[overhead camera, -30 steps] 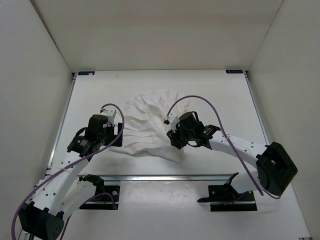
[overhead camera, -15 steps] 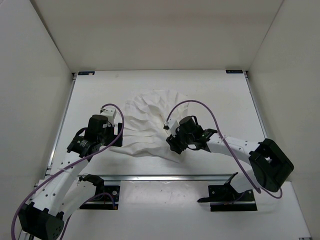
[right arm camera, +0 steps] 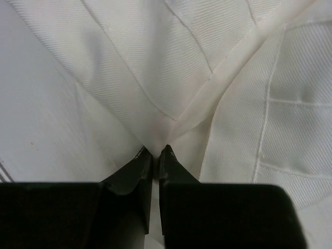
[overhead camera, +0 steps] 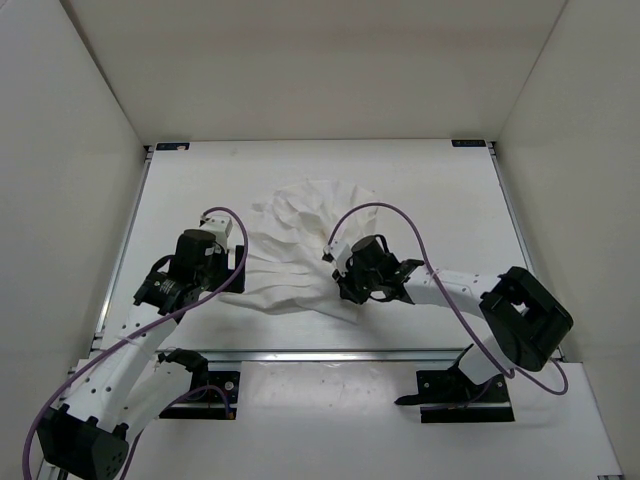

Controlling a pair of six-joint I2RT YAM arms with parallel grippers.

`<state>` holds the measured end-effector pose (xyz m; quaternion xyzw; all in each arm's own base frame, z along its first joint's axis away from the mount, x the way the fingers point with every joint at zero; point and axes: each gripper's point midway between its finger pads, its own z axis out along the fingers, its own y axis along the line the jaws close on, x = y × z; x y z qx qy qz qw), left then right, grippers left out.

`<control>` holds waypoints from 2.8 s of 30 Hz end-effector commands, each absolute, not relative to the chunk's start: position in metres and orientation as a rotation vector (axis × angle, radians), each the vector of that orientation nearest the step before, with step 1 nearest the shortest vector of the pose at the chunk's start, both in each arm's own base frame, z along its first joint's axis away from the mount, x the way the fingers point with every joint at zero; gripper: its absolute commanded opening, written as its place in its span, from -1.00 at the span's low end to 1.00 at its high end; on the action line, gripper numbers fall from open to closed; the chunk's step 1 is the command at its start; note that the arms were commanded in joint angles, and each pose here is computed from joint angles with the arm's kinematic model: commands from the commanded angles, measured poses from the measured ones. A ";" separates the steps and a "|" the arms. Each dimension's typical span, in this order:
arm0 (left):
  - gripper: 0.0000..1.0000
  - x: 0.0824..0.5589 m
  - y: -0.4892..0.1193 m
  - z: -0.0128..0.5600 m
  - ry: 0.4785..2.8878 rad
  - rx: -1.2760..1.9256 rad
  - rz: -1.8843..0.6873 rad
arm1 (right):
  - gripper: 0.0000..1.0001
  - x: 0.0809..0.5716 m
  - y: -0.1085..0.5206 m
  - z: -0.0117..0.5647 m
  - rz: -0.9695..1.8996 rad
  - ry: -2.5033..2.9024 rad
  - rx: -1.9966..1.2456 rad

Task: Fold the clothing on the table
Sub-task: Flatten the skirt out

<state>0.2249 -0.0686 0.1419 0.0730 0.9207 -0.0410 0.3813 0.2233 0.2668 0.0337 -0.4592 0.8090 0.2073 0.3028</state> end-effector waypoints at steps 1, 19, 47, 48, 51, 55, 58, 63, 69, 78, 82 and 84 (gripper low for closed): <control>0.98 0.228 -0.061 0.146 2.326 0.133 -0.089 | -1.00 0.233 0.305 0.090 0.749 2.007 -1.135; 0.97 0.232 -0.027 0.159 2.265 -0.061 0.010 | -1.00 0.313 0.229 0.354 1.289 1.560 -0.092; 0.12 0.236 -0.098 0.188 2.145 -0.097 -0.543 | -1.00 0.326 0.345 0.349 1.559 1.665 -0.386; 0.10 0.236 -0.096 0.185 2.160 -0.097 -0.536 | -1.00 0.327 0.349 0.372 1.582 1.618 -0.422; 0.09 0.233 -0.096 0.186 2.159 -0.108 -0.562 | -0.99 0.350 0.334 0.455 1.517 1.459 -0.365; 0.09 0.230 -0.102 0.188 2.141 -0.097 -0.590 | -1.00 0.370 0.243 0.473 1.292 1.420 -0.072; 0.11 0.231 -0.103 0.181 2.166 -0.091 -0.589 | -1.00 0.369 0.183 0.404 1.176 1.543 0.136; 0.34 0.233 -0.113 0.161 2.208 -0.077 -0.623 | -1.00 0.317 0.141 0.228 1.022 1.878 0.369; 0.57 0.228 -0.146 0.140 2.278 0.001 -0.745 | -0.99 0.256 0.118 0.106 0.839 2.107 0.514; 0.58 0.225 -0.233 0.111 2.323 0.019 -1.021 | -1.00 0.250 0.085 0.102 0.739 2.066 0.525; 0.60 0.246 -0.242 0.089 2.340 -0.057 -1.003 | -1.00 0.249 0.094 0.104 0.758 2.058 0.491; 0.59 0.253 -0.250 0.085 2.348 -0.090 -1.021 | -1.00 0.248 0.095 0.107 0.765 2.048 0.481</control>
